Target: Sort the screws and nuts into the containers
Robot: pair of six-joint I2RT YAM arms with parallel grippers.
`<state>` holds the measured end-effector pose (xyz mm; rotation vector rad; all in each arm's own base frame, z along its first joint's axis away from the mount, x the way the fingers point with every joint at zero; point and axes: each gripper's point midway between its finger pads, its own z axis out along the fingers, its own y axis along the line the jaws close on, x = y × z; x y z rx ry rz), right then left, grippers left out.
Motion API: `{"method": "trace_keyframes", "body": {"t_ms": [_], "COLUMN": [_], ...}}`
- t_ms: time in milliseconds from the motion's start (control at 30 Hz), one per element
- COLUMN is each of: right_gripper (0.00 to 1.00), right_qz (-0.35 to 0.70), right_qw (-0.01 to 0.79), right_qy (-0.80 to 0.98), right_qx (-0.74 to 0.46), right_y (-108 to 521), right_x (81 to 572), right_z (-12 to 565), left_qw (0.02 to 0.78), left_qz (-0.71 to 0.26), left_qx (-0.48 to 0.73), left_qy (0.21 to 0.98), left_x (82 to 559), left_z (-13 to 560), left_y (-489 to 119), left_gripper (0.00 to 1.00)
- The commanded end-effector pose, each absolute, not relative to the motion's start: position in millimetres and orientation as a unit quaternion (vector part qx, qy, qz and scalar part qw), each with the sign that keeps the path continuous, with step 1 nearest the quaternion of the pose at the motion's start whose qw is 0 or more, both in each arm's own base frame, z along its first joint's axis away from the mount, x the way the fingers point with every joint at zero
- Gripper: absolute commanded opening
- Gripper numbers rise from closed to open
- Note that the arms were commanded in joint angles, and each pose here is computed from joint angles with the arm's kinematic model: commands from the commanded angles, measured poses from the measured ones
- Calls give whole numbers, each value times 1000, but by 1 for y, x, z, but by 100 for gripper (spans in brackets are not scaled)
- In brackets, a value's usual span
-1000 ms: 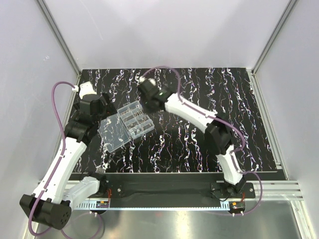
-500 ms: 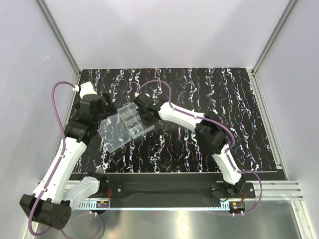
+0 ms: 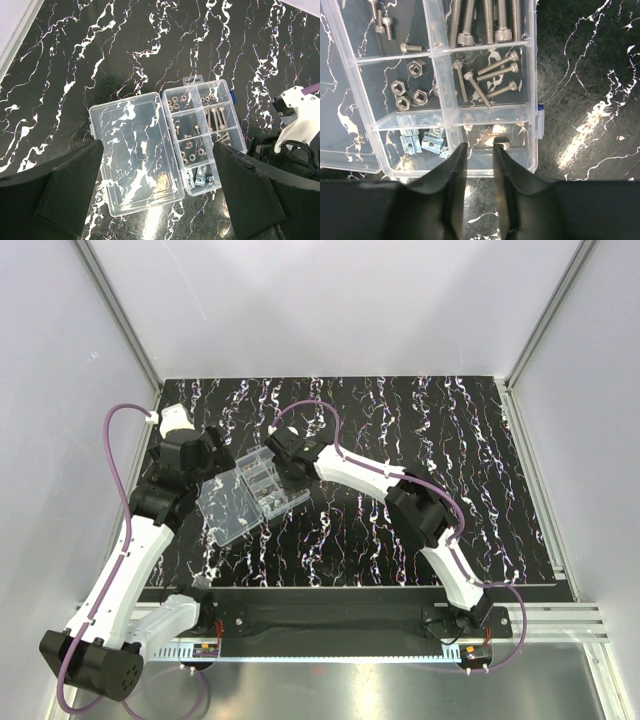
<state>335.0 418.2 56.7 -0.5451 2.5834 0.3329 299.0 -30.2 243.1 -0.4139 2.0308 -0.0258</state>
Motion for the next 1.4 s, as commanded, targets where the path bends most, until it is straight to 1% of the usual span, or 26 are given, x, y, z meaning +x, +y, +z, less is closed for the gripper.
{"method": "trace_keyframes", "body": {"t_ms": [0, 133, 233, 333, 367, 433, 600, 667, 733, 867, 1067, 1300, 1367], "right_gripper": [40, 52, 54, 54, 53, 53, 53, 53, 53, 51, 50, 46, 45], "right_qz": [129, 126, 119, 103, 95, 80, 42, 45, 39, 26, 40, 42, 44], "right_qw": [265, 290, 309, 308, 300, 294, 294, 304, 294, 288, 283, 258, 265], "right_qy": [934, 928, 927, 939, 946, 951, 953, 949, 951, 950, 946, 954, 952], "right_qx": [-204, -199, -176, -114, -77, -51, -60, -75, -83, -117, -155, -145, -144], "right_y": [423, 417, 407, 381, 364, 344, 300, 295, 284, 277, 283, 272, 272], "right_x": [344, 350, 360, 381, 393, 402, 425, 434, 435, 443, 452, 456, 459], "right_z": [86, 115, 138, 147, 145, 135, 106, 100, 86, 72, 55, 27, 28], "left_qw": [528, 528, 528, 528, 528, 528, 528, 529, 526, 526, 522, 518, 519], "left_qz": [-22, -22, -22, -21, -22, -22, -21, -20, -20, -18, -15, -11, -11], "left_qx": [-171, -170, -170, -170, -169, -170, -170, -170, -169, -170, -170, -170, -170], "left_qy": [831, 832, 832, 832, 832, 832, 832, 831, 833, 833, 836, 838, 838], "left_x": [302, 303, 303, 303, 303, 303, 303, 302, 303, 303, 304, 305, 306], "left_z": [253, 253, 253, 253, 253, 253, 253, 253, 252, 252, 248, 246, 246], "left_y": [-32, -33, -33, -33, -33, -33, -32, -32, -33, -32, -32, -31, -31], "left_gripper": [99, 99, 99, 99, 99, 99, 99, 99, 99, 99, 99, 99, 99]}}
